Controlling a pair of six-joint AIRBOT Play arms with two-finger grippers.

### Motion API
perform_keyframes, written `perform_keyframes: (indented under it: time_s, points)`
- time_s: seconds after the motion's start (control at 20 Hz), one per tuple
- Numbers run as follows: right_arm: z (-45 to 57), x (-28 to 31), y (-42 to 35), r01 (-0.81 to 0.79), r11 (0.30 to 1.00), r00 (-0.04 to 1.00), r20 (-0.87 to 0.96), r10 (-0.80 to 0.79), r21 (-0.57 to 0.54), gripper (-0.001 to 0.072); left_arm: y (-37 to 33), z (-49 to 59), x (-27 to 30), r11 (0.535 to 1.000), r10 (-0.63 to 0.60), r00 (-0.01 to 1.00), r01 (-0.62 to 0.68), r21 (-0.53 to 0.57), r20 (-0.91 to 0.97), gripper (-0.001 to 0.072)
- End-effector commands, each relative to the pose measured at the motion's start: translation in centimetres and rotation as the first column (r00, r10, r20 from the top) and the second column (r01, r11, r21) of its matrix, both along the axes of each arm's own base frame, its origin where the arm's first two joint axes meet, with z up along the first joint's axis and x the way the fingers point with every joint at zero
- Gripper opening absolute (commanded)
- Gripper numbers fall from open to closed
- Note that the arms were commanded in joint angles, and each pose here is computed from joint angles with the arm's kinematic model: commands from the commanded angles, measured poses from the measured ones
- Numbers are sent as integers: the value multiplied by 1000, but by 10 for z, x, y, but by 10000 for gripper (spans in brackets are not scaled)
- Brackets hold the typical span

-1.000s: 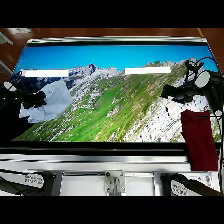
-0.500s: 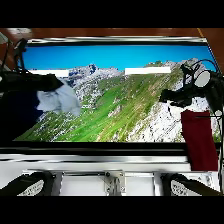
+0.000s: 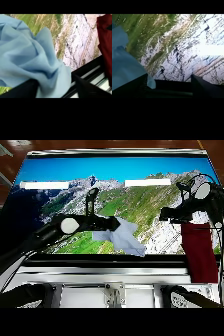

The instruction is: Fold the shirts.

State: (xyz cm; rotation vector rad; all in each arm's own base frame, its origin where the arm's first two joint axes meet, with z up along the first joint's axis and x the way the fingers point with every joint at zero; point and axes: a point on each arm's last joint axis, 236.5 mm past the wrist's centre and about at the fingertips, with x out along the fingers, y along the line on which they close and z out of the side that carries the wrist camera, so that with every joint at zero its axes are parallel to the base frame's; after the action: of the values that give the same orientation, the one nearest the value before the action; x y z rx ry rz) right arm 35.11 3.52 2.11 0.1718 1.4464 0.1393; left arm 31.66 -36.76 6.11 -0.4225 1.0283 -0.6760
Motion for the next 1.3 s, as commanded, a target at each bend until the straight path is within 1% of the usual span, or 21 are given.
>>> perform_keyframes:
  time_s: [0.0,0.1,0.15,0.2,0.3,0.4,0.45,0.55,0.75,0.9,1.1,1.25]
  points:
    - [-1,-7,-1,-22,1000,999,-25,22,-7,649,9,-40,11,998,19,996,-13,68,-83,720]
    - [-1,-8,-4,-26,999,999,-29,25,-19,649,64,-26,33,989,3,994,12,145,-107,720]
    - [-2,-8,-5,-26,999,999,-30,25,-25,649,97,-18,45,984,16,994,3,179,-106,720]
    - [-2,-8,-7,-26,999,999,-30,25,-30,649,136,-15,58,977,70,991,-45,210,-114,720]
    - [-2,-8,-6,-25,999,999,-29,25,-29,649,205,-29,64,958,193,958,-137,251,-213,720]
    - [-7,-11,-6,-25,999,999,-41,24,-28,649,247,-63,52,942,278,900,-186,281,-337,720]
    - [-13,-14,-6,-24,999,998,-54,22,-26,650,255,-80,46,942,289,878,-188,279,-383,720]
    - [-26,-24,-1,-20,1000,996,-88,20,-6,650,248,-109,40,952,278,852,-183,246,-444,720]
    - [-41,-33,11,-3,999,993,-117,9,48,649,209,-138,58,967,255,838,-214,139,-482,720]
    - [-38,-26,19,9,996,996,-90,-2,84,649,192,-156,70,959,282,826,-260,115,-488,719]
    - [-38,-21,19,13,997,997,-73,-7,83,650,181,-157,89,946,315,839,-315,76,-444,718]
    - [-38,-19,20,17,996,998,-62,-12,90,650,170,-166,91,939,324,818,-341,55,-475,717]
